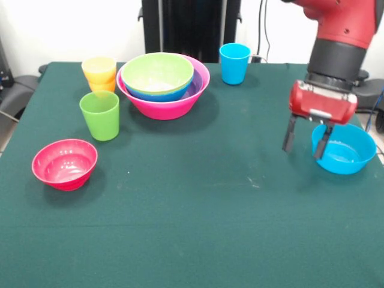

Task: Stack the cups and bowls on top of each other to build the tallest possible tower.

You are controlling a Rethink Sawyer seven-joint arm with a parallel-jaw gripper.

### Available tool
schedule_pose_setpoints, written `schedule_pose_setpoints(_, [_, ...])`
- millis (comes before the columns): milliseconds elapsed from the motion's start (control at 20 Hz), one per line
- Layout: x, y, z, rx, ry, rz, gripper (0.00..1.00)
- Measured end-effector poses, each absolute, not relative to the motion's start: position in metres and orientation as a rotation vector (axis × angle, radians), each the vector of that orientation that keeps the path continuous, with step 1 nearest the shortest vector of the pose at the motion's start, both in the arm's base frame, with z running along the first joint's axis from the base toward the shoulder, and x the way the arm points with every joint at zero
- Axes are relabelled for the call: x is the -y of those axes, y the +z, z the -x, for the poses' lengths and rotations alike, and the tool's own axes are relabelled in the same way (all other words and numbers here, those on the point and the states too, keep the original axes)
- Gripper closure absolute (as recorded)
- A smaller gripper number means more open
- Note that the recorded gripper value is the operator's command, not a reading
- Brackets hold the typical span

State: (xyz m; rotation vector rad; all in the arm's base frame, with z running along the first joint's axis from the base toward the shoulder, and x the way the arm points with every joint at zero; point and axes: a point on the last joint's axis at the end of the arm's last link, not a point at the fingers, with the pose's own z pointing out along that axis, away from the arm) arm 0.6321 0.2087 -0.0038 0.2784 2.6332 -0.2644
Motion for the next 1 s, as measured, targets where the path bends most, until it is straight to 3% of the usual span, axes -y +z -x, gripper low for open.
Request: schedule_pose_setpoints(1000, [-0.244,-0.018,-0.665,-2.485,-0.227,-0.091,0.0])
